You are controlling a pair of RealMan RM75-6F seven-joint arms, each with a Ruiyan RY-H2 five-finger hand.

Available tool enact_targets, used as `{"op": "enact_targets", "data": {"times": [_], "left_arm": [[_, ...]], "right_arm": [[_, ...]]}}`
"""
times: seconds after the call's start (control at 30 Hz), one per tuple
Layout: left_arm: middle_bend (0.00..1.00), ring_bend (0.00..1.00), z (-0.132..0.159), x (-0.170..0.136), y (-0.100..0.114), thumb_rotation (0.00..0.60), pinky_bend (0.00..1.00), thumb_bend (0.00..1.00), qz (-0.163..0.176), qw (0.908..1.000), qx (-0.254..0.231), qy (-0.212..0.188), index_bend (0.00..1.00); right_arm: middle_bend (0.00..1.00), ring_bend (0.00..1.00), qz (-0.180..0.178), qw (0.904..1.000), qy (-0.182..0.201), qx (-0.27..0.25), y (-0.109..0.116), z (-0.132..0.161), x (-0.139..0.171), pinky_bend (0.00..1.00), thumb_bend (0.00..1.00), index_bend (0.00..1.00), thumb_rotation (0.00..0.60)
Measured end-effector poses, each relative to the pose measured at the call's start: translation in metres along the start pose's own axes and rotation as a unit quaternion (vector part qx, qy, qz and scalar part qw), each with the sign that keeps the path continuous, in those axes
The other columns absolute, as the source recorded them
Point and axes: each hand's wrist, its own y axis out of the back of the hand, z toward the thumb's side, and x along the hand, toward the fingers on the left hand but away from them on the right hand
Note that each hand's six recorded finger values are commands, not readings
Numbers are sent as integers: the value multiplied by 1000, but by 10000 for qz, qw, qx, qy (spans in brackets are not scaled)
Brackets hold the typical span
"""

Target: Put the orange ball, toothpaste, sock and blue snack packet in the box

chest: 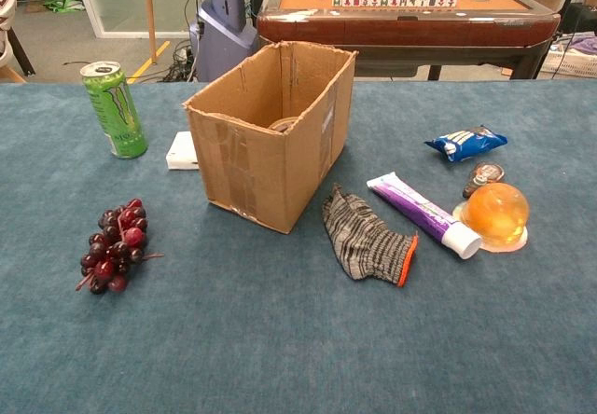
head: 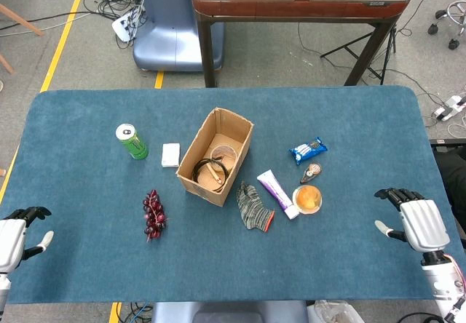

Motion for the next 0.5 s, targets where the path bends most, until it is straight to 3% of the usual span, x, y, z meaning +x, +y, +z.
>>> {"op": "enact_targets", "data": {"times": [0.2,0.3,0.5], "left_arm": [[460,416,-2,-2,-2,600,607,261,-34,9999,79,60,422],[460,416,-6,-2,-3,600,607,262,-42,9999,76,132,424],[460,416,-12,-3,-1,600,607,262,14,9997,58,234,427]], "right_arm": [[444,378,95,9999,113,-12,-3,6,-1,487,130,382,600],[530,442,162,9998,112,-5,-5,6,-4,554,130,382,600],[936,837,160,9998,98,83,-6,10,-10,860,125,382,600]]}}
